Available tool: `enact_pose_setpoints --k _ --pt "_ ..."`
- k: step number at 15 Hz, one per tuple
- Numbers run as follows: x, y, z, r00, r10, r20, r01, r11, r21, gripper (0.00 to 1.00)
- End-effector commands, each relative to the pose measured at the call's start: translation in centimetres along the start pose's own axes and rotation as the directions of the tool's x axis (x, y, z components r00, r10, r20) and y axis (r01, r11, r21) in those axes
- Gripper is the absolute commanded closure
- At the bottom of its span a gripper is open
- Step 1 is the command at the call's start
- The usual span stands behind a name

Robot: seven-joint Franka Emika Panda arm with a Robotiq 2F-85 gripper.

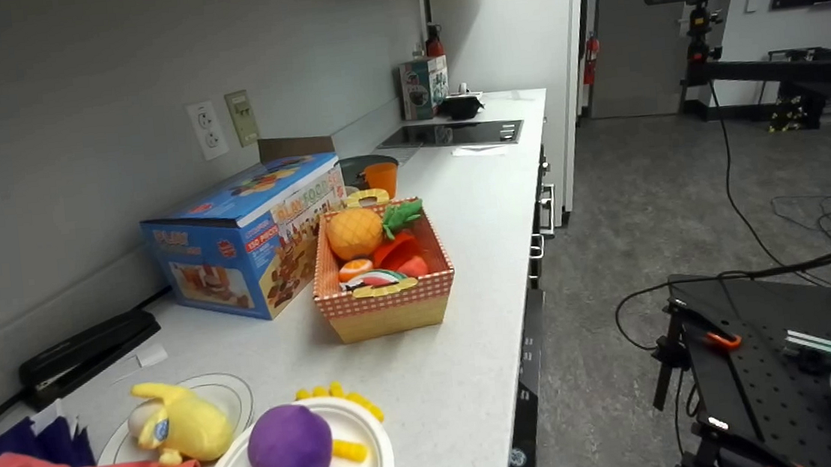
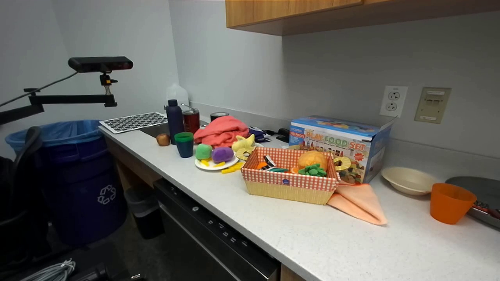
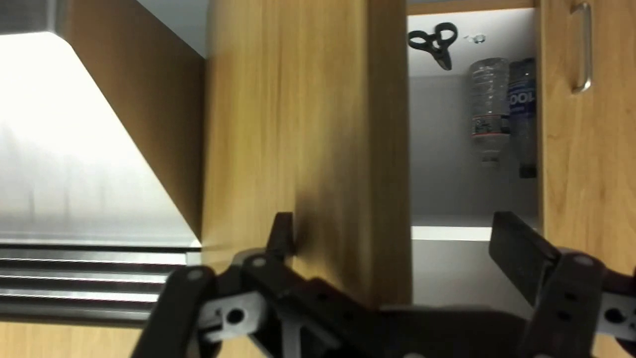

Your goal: Close the top right cabinet door

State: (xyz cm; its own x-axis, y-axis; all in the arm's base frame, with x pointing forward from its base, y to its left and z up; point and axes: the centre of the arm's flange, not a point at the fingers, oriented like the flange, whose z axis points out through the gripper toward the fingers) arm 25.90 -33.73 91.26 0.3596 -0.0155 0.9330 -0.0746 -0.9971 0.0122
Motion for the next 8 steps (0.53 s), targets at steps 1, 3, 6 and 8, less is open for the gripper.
enact_pose_setpoints --k 1,3,6,8 --pt "3.6 -4.0 5.5 0.999 -0.050 -0.017 0.051 0.996 0.079 0.00" --pt "4.8 -6.2 8.1 0.998 -0.060 -0.019 0.062 0.990 0.124 0.00" --pt "6.7 -9.8 13.2 0.996 -0.082 -0.023 0.084 0.986 0.144 0.00" --pt "8.0 -11.6 15.7 0.997 -0.074 -0.031 0.078 0.988 0.137 0.00"
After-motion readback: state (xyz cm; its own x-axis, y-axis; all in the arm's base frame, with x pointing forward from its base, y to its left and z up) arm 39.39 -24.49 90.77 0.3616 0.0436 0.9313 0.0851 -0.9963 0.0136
